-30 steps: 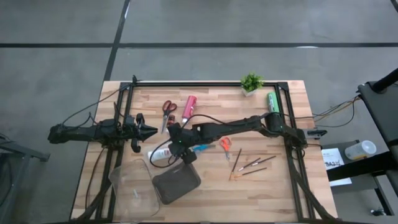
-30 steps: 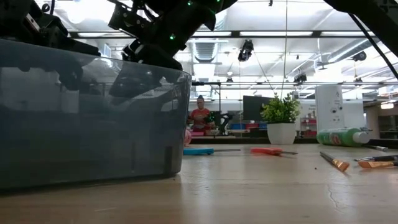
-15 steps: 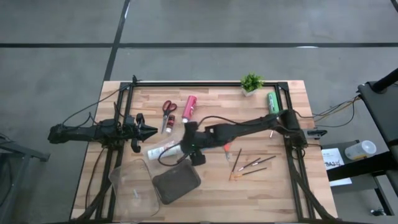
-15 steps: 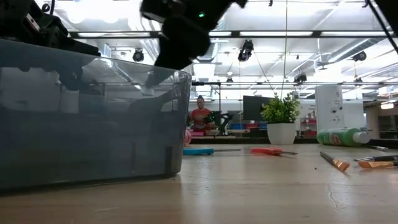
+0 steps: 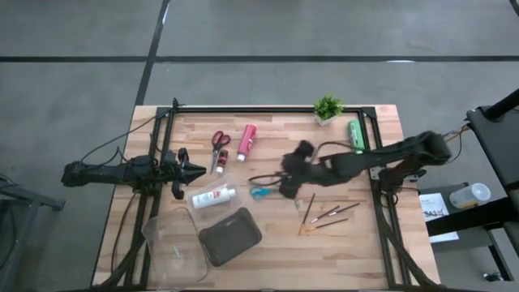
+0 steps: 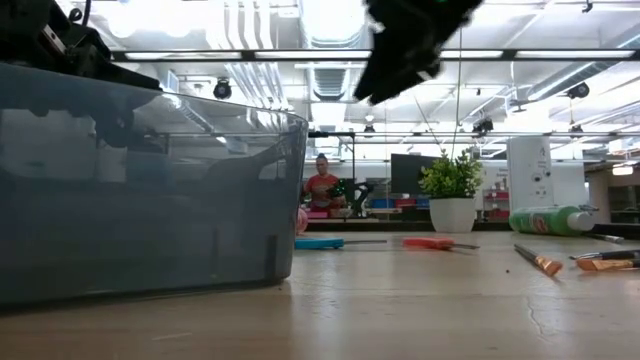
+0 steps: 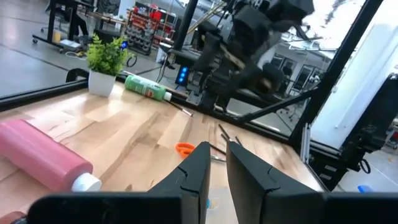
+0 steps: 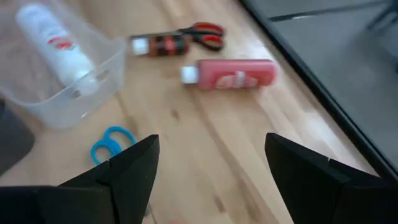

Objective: Pick & Place Paint Supplies
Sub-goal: Put the green paint bottle into the top transparent bin

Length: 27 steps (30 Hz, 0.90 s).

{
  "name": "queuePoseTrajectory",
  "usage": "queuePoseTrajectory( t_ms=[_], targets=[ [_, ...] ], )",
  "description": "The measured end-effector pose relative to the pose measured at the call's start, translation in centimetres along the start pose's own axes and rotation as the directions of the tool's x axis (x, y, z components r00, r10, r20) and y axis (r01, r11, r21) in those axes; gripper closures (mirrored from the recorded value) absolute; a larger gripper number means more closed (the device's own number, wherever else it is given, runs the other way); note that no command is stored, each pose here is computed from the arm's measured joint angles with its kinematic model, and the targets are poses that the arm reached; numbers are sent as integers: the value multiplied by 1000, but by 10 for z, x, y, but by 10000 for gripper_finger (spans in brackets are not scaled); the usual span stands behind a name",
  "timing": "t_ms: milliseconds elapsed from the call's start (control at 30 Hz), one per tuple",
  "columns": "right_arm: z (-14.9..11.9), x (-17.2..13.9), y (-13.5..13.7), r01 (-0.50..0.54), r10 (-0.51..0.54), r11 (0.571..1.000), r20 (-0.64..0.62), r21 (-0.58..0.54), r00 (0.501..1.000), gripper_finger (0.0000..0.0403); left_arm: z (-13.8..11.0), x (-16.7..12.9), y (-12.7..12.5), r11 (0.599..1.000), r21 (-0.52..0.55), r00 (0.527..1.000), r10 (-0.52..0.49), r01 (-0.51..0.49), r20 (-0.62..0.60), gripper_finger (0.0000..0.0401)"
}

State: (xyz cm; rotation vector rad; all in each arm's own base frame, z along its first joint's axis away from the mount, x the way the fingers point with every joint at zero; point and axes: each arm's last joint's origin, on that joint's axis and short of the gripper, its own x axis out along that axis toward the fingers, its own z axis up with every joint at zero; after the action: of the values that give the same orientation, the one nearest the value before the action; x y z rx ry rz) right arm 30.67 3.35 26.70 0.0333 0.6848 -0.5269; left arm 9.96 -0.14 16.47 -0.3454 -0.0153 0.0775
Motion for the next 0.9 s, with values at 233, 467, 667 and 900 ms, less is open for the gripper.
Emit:
queuePoseTrajectory(
  t_ms=[233,467,667,900],
  targets=[
    [-19,-48,-48,119,-139,967,76,224,987,113,0,0,0,1000,0,1000,0,0,-1,339],
    [-38,-67,-95,310,-322,860,-39,405,946,113,-1,0,0,1000,1,1000,3,-3,-7,339],
    [-48,-60,-128,493,-440,745,-224,449,869,113,-1,0,0,1000,1,1000,3,-3,-8,339],
    [-55,-43,-156,617,-468,665,-409,422,784,113,-1,0,0,1000,1,1000,3,-3,-7,339]
  ],
)
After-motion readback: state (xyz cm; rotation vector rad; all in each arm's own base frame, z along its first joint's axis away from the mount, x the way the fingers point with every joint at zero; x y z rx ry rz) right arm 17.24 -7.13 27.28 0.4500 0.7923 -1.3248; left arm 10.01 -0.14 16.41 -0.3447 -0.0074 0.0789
